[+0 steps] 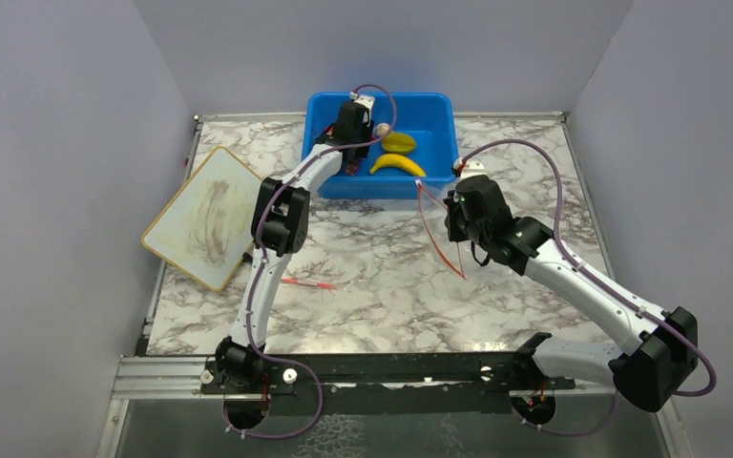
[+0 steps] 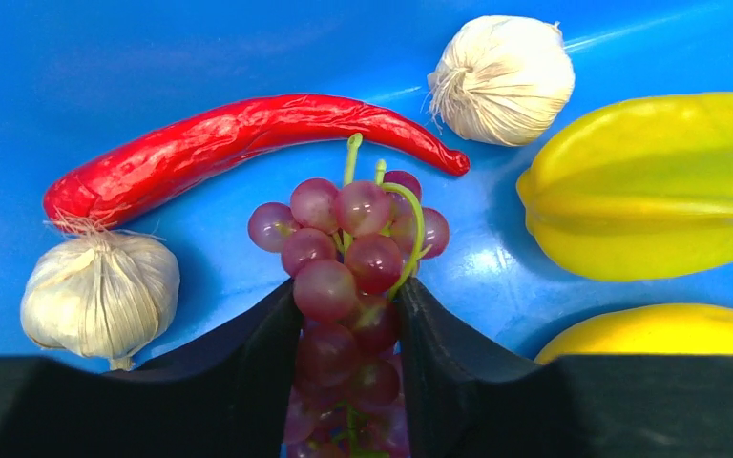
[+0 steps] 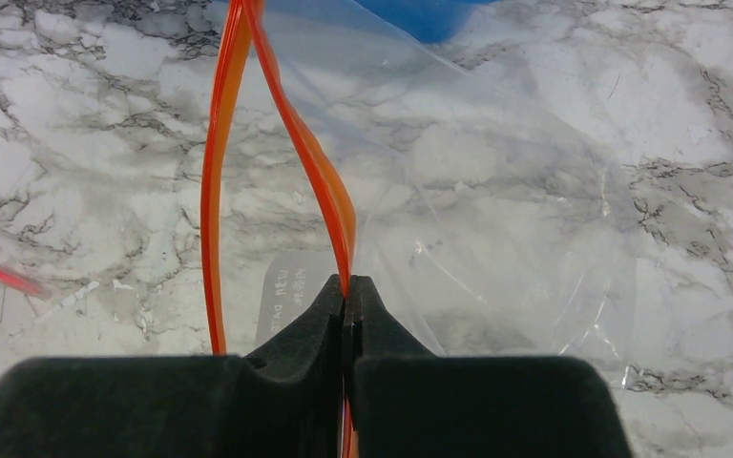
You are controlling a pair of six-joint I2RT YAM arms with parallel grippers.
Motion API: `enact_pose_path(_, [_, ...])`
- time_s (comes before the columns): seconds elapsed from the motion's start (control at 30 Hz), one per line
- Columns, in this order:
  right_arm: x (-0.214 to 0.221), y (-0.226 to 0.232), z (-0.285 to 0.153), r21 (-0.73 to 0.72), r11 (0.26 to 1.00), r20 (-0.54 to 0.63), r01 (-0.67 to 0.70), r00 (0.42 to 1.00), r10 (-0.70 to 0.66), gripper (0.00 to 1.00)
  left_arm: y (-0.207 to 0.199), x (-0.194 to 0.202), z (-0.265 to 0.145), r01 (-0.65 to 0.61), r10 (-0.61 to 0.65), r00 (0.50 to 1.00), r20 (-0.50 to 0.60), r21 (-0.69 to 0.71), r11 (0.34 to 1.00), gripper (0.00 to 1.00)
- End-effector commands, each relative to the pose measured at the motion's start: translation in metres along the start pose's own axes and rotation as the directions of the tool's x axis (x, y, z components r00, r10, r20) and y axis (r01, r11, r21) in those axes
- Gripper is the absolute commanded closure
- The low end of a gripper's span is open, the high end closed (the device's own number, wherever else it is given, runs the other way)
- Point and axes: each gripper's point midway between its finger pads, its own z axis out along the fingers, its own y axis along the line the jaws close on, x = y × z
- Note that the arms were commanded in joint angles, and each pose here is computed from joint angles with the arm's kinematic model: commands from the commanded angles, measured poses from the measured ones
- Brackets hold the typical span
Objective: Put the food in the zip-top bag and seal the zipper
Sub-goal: Pick up the fake fruit from the bin.
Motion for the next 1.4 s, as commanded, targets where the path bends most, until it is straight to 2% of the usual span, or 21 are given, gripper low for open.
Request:
enact_pose_path(0.0, [-0.012, 0.008, -0.001, -0.037, 0.999, 0.025, -0.010, 1.000, 0.011, 0.99, -0.008, -0.042, -0.021, 0.028, -0.033, 0.995, 0.093, 0.059, 0.998, 0.63])
enact_pose_path(0.13, [-0.010, 0.012, -0.002, -0.058, 0.998, 0.016, -0.033, 0.999, 0.034, 0.99, -0.009, -0.058, -0.039, 0.047, -0.055, 0.992, 0.118, 0.069, 0.996, 0.75])
enact_pose_path(0.4, [0.002, 0.017, 0.002, -0.077, 0.995, -0.026, -0.062, 0.998, 0.060, 0.99, -0.015, -0.077, -0.072, 0.082, -0.098, 0.985, 0.141, 0.112, 0.990, 0.84])
enact_pose_path(0.53, [0.004, 0.018, 0.000, -0.084, 0.994, -0.032, -0.069, 0.997, 0.067, 0.99, -0.016, -0.084, -0.086, 0.093, -0.112, 0.983, 0.148, 0.127, 0.987, 0.86])
enact_pose_path(0.73, [0.012, 0.020, 0.004, -0.051, 0.989, -0.101, -0.140, 0.986, 0.135, 0.99, -0.021, -0.101, -0.113, 0.102, -0.131, 0.976, 0.172, 0.167, 0.981, 0.86])
enact_pose_path(0.9, [0.004, 0.028, 0.002, -0.070, 0.976, -0.095, -0.205, 0.976, 0.198, 0.99, -0.026, -0.121, -0.144, 0.125, -0.167, 0.966, 0.197, 0.213, 0.969, 0.87])
enact_pose_path(1.17, [-0.018, 0.046, -0.005, -0.147, 0.938, -0.068, -0.313, 0.949, 0.307, 0.99, -0.046, -0.151, -0.202, 0.161, -0.250, 0.942, 0.222, 0.354, 0.921, 0.87])
enact_pose_path(1.37, [-0.025, 0.065, -0.010, -0.215, 0.871, -0.105, -0.442, 0.897, 0.429, 0.99, -0.063, -0.164, -0.253, 0.206, -0.335, 0.920, 0.203, 0.477, 0.855, 0.88])
